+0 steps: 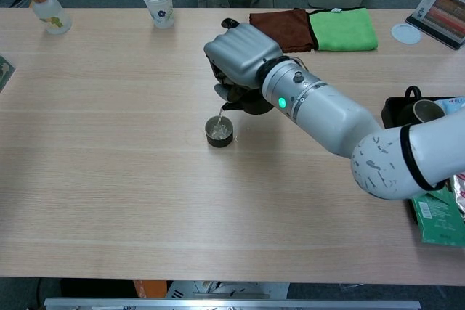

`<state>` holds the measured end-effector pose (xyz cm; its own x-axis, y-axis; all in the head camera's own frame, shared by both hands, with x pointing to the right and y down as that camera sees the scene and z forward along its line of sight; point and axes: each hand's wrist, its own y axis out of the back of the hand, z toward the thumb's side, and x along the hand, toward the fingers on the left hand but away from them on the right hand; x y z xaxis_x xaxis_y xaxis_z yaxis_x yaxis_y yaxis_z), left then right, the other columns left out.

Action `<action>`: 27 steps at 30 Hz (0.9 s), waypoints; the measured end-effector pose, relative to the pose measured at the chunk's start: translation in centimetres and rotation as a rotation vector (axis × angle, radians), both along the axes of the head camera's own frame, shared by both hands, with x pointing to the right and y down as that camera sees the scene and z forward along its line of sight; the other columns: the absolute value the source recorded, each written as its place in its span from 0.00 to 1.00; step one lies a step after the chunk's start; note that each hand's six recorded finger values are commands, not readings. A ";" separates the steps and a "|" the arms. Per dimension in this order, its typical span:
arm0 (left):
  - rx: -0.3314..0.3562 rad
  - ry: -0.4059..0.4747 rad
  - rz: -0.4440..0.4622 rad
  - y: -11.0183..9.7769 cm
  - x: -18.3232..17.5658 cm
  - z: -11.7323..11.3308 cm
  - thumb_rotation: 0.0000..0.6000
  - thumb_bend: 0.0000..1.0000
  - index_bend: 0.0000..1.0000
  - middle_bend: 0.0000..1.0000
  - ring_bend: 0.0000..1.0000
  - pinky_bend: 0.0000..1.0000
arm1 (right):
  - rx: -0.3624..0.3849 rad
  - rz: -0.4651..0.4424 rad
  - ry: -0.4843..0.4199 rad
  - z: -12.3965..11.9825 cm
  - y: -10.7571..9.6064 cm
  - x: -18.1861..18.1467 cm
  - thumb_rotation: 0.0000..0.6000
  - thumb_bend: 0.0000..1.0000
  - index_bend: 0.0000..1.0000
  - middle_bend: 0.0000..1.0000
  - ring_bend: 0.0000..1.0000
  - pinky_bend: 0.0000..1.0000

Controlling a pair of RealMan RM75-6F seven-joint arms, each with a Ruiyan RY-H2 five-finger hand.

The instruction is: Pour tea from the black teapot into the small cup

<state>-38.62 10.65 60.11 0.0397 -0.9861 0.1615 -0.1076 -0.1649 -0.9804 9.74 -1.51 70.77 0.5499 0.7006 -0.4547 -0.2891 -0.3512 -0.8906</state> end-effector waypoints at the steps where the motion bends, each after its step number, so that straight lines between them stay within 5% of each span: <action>1: -0.002 0.000 0.000 0.0 0.0 0.0 1.00 0.22 0.15 0.16 0.18 0.16 | -0.002 0.002 -0.004 0.1 0.0 0.1 0.98 0.45 1.00 0.90 0.94 0.06; 27: -0.013 -0.016 0.019 -0.5 0.3 0.0 1.00 0.22 0.15 0.16 0.18 0.16 | -0.077 0.168 -0.251 2.2 0.8 2.9 1.00 0.45 1.00 0.90 0.94 0.06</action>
<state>-38.35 10.19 60.14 0.0553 -0.9829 0.1754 -0.0892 -0.1798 -0.9796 12.61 -0.68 72.94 0.5313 0.7597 -0.3748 0.0037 -0.4445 -0.8958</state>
